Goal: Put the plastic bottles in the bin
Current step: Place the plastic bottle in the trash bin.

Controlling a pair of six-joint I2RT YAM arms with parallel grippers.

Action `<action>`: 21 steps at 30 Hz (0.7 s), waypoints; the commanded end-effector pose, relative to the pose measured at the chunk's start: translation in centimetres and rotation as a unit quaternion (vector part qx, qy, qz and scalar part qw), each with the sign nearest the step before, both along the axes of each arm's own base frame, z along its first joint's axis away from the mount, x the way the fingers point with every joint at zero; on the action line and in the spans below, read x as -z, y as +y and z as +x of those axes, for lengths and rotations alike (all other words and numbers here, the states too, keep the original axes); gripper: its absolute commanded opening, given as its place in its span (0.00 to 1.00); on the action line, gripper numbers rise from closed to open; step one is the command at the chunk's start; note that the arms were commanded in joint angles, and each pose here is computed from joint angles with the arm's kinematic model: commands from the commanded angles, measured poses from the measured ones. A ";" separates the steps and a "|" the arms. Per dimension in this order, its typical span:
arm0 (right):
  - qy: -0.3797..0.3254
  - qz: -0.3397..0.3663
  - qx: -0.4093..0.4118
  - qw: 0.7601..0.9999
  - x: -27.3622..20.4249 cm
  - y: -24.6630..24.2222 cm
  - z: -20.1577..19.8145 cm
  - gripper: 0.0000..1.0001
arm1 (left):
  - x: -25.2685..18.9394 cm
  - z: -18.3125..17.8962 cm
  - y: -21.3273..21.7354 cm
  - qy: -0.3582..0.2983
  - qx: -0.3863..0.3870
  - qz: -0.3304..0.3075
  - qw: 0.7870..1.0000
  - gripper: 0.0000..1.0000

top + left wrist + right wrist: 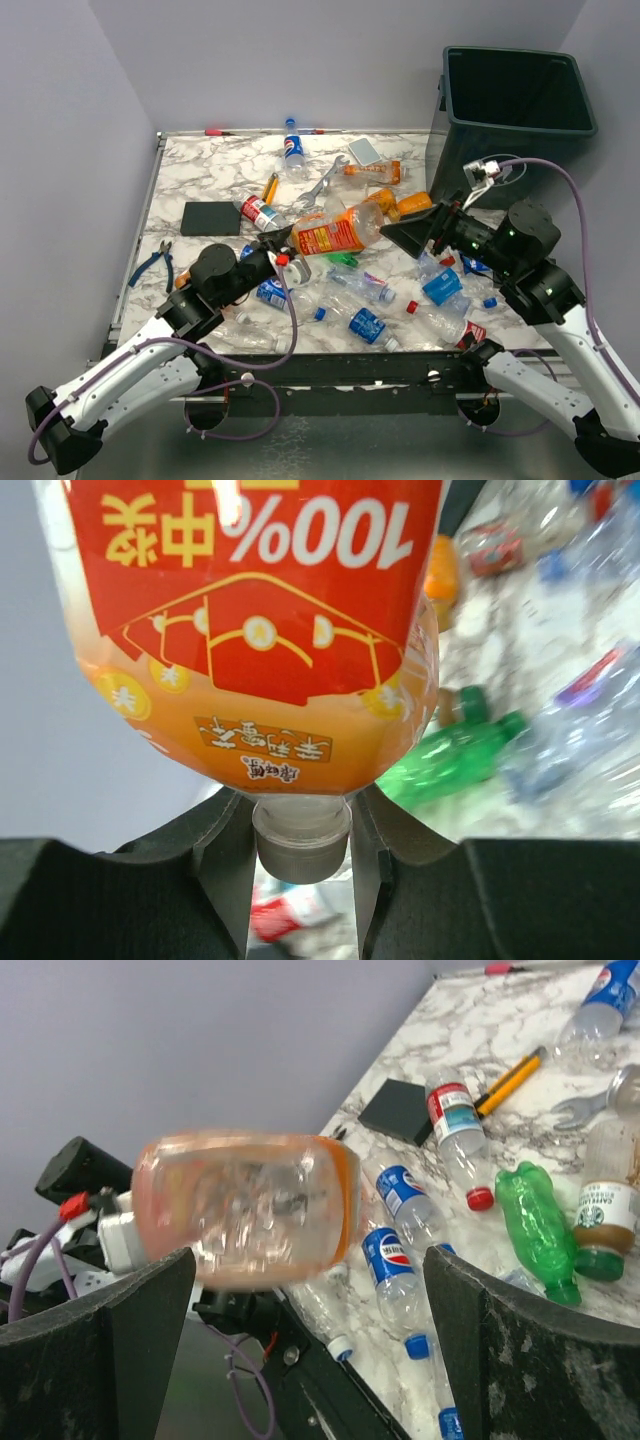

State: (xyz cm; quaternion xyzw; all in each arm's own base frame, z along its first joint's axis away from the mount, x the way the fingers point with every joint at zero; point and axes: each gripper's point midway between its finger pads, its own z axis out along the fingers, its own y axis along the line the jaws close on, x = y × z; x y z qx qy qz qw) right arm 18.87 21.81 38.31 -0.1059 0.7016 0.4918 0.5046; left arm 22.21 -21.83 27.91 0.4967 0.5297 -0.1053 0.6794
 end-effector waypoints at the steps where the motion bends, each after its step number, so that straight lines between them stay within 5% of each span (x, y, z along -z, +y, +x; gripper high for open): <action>1: 0.036 -0.021 -0.020 0.999 0.9 0.6 -0.4 1.00 | -3.2 0.9 1.3 -0.235 -0.011 0.148 0.961 0.00; 4: 0.037 -0.031 -0.036 0.998 1.2 1.1 -0.3 1.00 | -3.0 0.9 2.1 -0.329 -0.013 0.244 0.912 0.00; 10: 0.066 -0.092 -0.077 0.991 2.8 2.4 0.3 1.00 | -1.6 0.9 2.6 -0.370 0.007 0.358 0.857 0.00; 16: 0.113 -0.081 -0.189 0.972 5.2 5.3 -0.8 1.00 | -0.5 -0.5 0.9 -0.395 0.063 0.392 0.829 0.00; 21: 0.135 -0.090 -0.202 0.966 7.6 5.9 -0.3 1.00 | -2.0 -1.7 -0.6 -0.420 0.087 0.382 0.819 0.00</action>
